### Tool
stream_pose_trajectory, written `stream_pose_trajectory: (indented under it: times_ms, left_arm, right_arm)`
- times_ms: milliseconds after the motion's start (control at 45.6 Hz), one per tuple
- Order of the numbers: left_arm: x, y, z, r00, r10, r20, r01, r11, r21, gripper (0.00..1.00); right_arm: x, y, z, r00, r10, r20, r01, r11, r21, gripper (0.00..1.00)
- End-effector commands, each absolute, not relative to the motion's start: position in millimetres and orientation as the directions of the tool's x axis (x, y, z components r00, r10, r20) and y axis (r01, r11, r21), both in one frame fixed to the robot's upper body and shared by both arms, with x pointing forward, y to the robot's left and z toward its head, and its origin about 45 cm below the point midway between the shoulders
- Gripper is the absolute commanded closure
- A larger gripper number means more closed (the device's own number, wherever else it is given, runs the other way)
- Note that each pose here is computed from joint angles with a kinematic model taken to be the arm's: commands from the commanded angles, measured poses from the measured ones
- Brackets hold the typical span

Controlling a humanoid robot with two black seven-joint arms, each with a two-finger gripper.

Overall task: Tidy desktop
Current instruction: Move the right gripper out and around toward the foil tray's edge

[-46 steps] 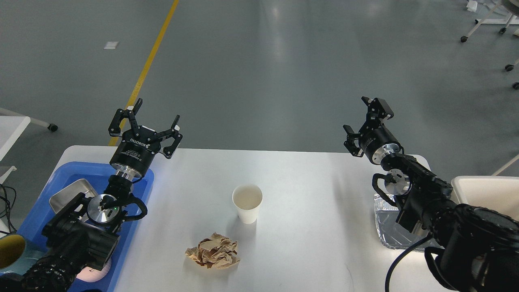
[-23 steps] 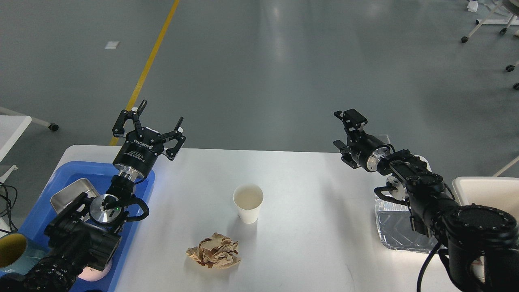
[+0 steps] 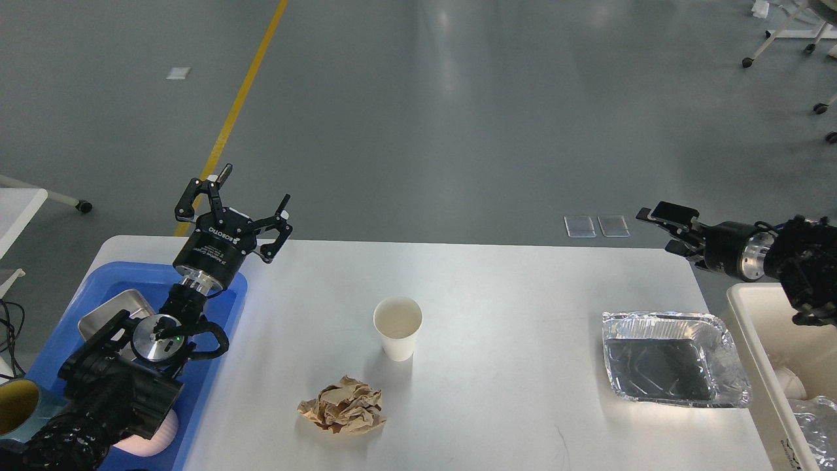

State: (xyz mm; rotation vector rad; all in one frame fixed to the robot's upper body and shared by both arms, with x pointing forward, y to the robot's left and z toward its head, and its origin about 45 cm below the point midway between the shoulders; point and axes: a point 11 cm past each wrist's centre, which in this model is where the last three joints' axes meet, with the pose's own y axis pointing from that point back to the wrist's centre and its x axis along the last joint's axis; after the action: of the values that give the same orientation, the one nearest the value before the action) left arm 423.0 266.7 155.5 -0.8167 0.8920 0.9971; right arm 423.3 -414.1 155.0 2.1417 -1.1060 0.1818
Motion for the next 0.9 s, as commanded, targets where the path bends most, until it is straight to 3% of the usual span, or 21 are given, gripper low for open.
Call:
stream_pose_trajectory:
  times_ms: [0,285,461,658,878]
  left_arm:
    - [423.5,265.7,156.2,0.276,0.339,-0.899,-0.931,0.328,-0.162,0.03]
    - [420.7,257.5,151.1,0.276,0.352,-0.895,-0.922,0.361,-0.142,0.03]
    - [420.1,261.0,150.4,0.272,0.357,-0.894,-0.924,0.356,-0.139,0.03]
    - [417.9,266.1,147.7,0.264,0.366,-0.892,-0.927,0.352,-0.13,0.03]
    - [420.0,264.6,150.5,0.27,0.367,-0.89,-0.924,0.358,-0.133,0.03]
  right_arm:
    - [416.9,-429.2,164.0,0.659,-0.596,0.458,-0.739,-0.4,0.543,0.0]
    - [437.2,-368.2,174.0,0.725,-0.554,0.409,-0.687,-0.543,0.483,0.0]
    - [437.9,-369.1,187.8,0.721,-0.548,0.424,-0.692,-0.591,0.413,0.0]
    - [422.8,-381.2,188.6,0.771,-0.459,0.442,-0.632,-0.635,0.443,0.0]
    - [395.9,-383.2,201.0,0.812,-0.471,0.344,-0.582,-0.702,0.411,0.0]
